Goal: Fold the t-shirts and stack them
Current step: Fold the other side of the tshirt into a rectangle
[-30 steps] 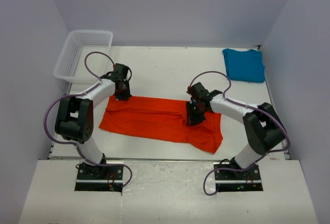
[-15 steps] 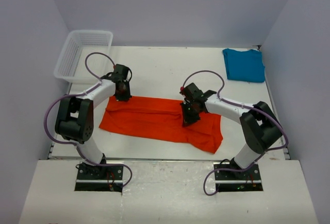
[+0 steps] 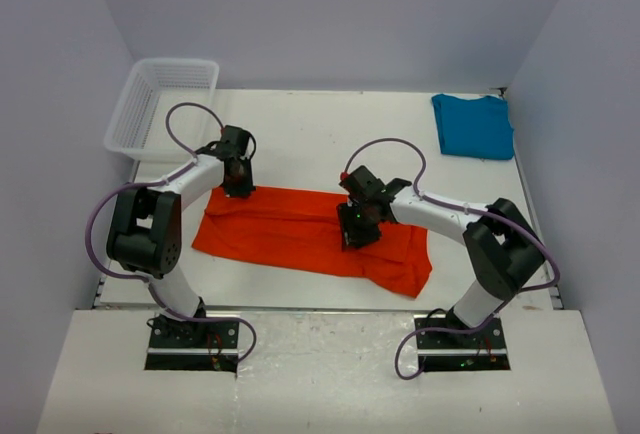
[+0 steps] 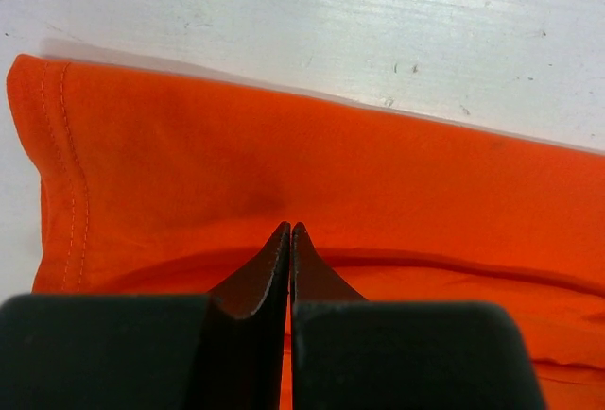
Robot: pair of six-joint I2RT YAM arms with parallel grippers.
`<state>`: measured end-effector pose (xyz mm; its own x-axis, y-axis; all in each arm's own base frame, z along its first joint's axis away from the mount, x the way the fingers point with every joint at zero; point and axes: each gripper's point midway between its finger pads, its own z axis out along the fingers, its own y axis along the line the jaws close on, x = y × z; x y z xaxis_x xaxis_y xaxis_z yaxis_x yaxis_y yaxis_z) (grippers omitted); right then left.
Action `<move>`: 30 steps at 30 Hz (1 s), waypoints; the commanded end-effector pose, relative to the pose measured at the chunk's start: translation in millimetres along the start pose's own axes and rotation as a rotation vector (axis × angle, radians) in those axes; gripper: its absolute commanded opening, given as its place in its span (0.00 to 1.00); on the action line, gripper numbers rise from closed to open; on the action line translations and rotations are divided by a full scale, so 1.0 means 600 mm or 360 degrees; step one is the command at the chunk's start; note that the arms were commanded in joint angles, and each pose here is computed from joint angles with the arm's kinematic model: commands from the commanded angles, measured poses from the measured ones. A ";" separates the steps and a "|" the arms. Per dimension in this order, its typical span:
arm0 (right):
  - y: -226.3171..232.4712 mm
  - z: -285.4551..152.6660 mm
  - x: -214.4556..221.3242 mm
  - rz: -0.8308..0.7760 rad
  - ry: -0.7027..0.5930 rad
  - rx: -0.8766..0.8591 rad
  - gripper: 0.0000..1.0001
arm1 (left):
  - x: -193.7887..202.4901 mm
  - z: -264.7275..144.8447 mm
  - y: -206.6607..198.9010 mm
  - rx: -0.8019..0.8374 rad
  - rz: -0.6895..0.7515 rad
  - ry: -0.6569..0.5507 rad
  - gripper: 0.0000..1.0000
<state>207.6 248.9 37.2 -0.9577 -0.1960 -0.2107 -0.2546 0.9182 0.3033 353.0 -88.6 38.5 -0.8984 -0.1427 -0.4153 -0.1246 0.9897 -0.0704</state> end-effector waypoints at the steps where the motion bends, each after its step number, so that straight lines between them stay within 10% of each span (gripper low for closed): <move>1: 0.002 -0.021 -0.018 -0.0005 -0.0086 0.0048 0.44 | -0.013 -0.022 -0.011 0.0068 0.0048 -0.0070 0.00; 13: 0.064 -0.059 -0.148 -0.0152 -0.0226 0.0029 0.53 | -0.019 -0.046 0.020 -0.0087 -0.0015 -0.0141 0.00; 14: 0.071 -0.056 -0.158 -0.0162 -0.0223 0.0011 0.50 | -0.019 -0.046 0.021 -0.0093 -0.0026 -0.0141 0.00; 17: 0.089 -0.030 -0.193 -0.0167 -0.0191 -0.0015 0.00 | -0.015 -0.041 0.018 -0.0081 -0.0030 -0.0113 0.00; 18: 0.086 -0.003 -0.193 -0.0168 -0.0139 -0.0006 0.00 | -0.015 -0.038 0.017 -0.0081 -0.0029 -0.0106 0.00; 25: 0.105 0.060 -0.226 -0.0179 -0.0050 -0.0100 0.00 | -0.011 -0.024 0.020 -0.0101 -0.0015 -0.0079 0.00; 30: 0.104 0.063 -0.219 -0.0209 -0.0059 -0.0116 0.41 | -0.012 -0.022 0.024 -0.0108 0.0000 -0.0077 0.00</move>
<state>319.4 335.0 24.2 -0.9313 -0.2803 -0.2328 -0.3417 0.8936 0.2912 347.6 -76.0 50.2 -0.8853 -0.1396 -0.4436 -0.1455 0.9891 -0.0210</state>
